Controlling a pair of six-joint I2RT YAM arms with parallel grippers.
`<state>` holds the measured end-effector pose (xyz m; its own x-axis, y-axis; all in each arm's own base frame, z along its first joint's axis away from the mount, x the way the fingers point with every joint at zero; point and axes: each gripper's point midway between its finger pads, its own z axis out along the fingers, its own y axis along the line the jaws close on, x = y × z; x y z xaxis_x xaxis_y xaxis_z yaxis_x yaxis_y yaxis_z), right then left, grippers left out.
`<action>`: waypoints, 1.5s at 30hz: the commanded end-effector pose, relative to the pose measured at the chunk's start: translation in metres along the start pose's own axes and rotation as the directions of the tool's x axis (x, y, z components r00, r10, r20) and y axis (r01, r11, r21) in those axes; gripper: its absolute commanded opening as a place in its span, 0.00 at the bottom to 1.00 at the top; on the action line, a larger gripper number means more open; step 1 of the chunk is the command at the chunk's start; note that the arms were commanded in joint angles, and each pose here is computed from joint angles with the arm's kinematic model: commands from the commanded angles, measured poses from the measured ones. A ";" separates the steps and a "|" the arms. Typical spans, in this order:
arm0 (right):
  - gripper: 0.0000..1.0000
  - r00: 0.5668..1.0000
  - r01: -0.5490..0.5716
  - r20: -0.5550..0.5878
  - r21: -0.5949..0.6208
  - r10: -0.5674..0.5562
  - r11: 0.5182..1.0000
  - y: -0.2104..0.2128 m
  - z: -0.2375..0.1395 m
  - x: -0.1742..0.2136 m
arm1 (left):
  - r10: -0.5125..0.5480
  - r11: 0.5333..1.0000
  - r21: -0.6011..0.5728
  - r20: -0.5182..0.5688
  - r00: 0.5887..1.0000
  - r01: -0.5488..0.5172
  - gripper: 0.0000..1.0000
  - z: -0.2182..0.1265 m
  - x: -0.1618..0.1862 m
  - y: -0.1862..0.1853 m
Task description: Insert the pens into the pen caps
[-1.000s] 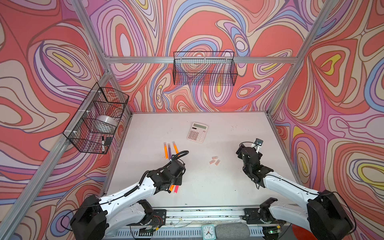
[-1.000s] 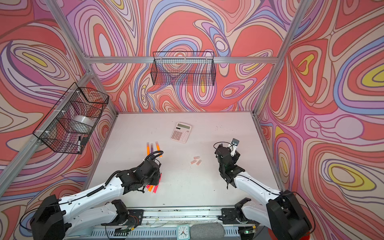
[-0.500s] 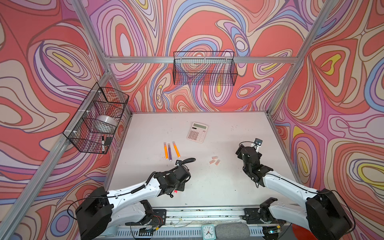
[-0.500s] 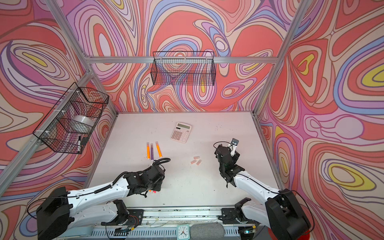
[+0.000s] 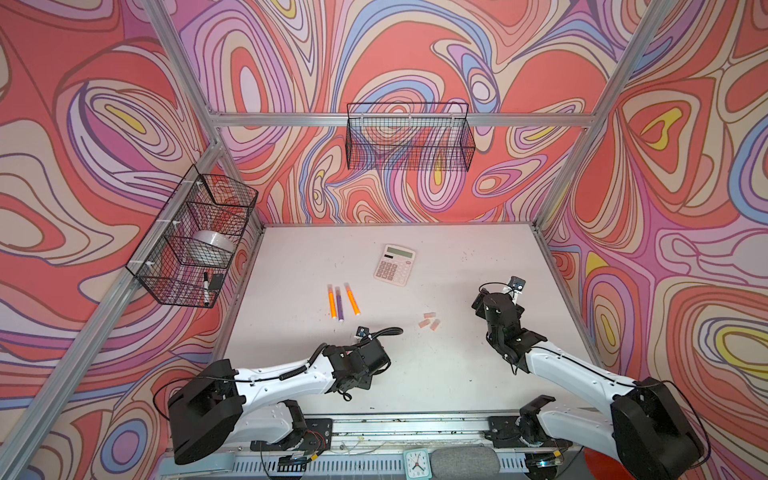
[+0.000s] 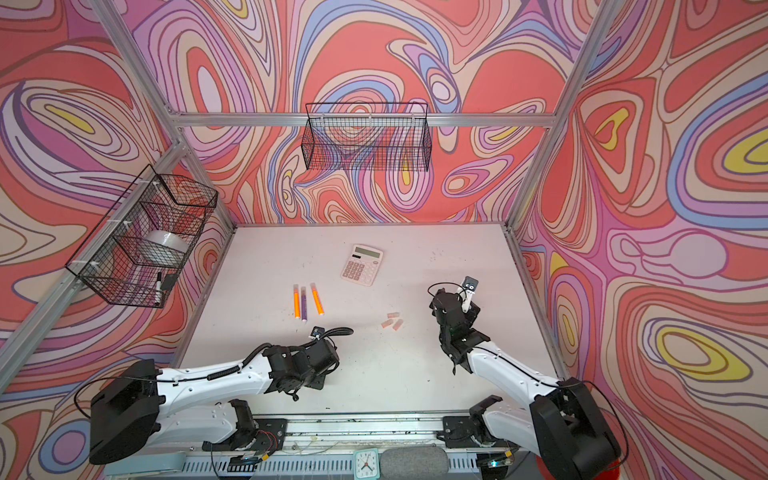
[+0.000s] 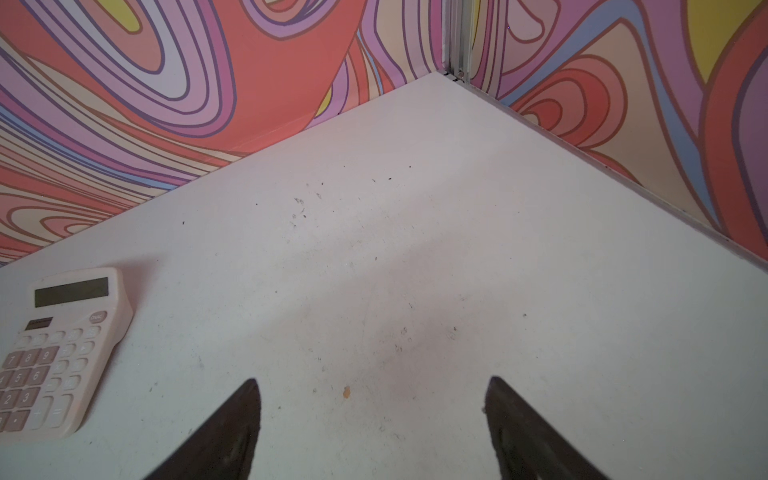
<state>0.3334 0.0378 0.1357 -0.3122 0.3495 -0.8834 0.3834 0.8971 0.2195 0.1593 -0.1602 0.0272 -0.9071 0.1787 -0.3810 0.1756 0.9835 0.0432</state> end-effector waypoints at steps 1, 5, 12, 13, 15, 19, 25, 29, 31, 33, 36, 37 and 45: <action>0.87 1.000 -0.019 -0.001 0.001 0.019 1.000 0.002 0.000 -0.008 | -0.026 0.999 -0.044 -0.005 1.000 0.026 0.40 -0.002 0.005 0.010; 0.87 1.000 -0.021 0.001 -0.002 0.021 1.000 0.001 0.000 -0.006 | -0.035 0.998 -0.051 -0.020 0.999 0.034 0.41 -0.001 0.009 0.011; 0.87 1.000 -0.027 0.003 -0.002 0.027 1.000 -0.001 -0.003 -0.007 | -0.041 0.998 -0.059 -0.035 0.999 0.039 0.40 0.003 0.015 0.012; 0.87 1.000 -0.028 0.001 -0.002 0.028 1.000 -0.001 -0.003 -0.007 | -0.038 0.998 -0.057 -0.039 0.999 0.036 0.40 0.004 0.016 0.011; 0.87 1.000 -0.027 -0.003 -0.003 0.027 1.000 0.000 -0.005 -0.009 | -0.039 0.998 -0.058 -0.041 0.998 0.036 0.39 0.006 0.017 0.010; 0.87 0.999 -0.034 0.002 -0.007 0.034 0.999 -0.002 -0.005 -0.007 | -0.036 0.998 -0.048 -0.056 0.998 0.033 0.37 0.011 0.022 0.007; 0.87 1.000 -0.031 0.000 -0.003 0.031 1.000 -0.003 -0.006 -0.007 | -0.032 0.998 -0.050 -0.071 0.997 0.029 0.28 0.018 0.026 0.004; 0.86 0.999 -0.032 -0.006 -0.004 0.032 0.999 -0.002 -0.007 -0.009 | -0.030 0.998 -0.051 -0.068 0.997 0.026 0.12 0.021 0.027 0.003; 0.86 0.999 -0.038 -0.002 -0.008 0.038 0.999 -0.003 -0.008 -0.008 | -0.029 0.999 -0.035 -0.064 0.998 0.027 0.06 0.021 0.025 -0.001; 0.84 0.999 -0.050 0.002 -0.020 0.050 0.999 -0.003 -0.009 -0.009 | -0.016 1.000 -0.025 -0.056 0.998 0.015 0.05 0.020 0.023 -0.003; 0.80 0.998 -0.068 -0.001 -0.057 0.068 0.996 0.002 -0.017 -0.016 | 0.014 1.000 -0.011 -0.025 1.000 -0.014 0.04 0.012 0.008 -0.011; 0.80 0.997 -0.075 0.004 -0.078 0.075 0.994 0.003 -0.020 -0.017 | 0.028 1.000 0.004 -0.009 1.000 -0.028 0.04 0.006 -0.001 -0.018; 0.80 0.990 -0.134 0.012 -0.258 0.142 0.957 0.021 -0.032 -0.015 | 0.128 0.975 0.161 0.141 0.982 -0.151 0.00 -0.057 -0.109 -0.073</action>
<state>0.3179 0.0500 0.1649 -0.2472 0.4431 -0.8617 0.2521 0.8881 0.3843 0.2065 -0.2349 0.0900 -0.8550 0.2276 -0.4660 0.2813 0.9584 -0.0480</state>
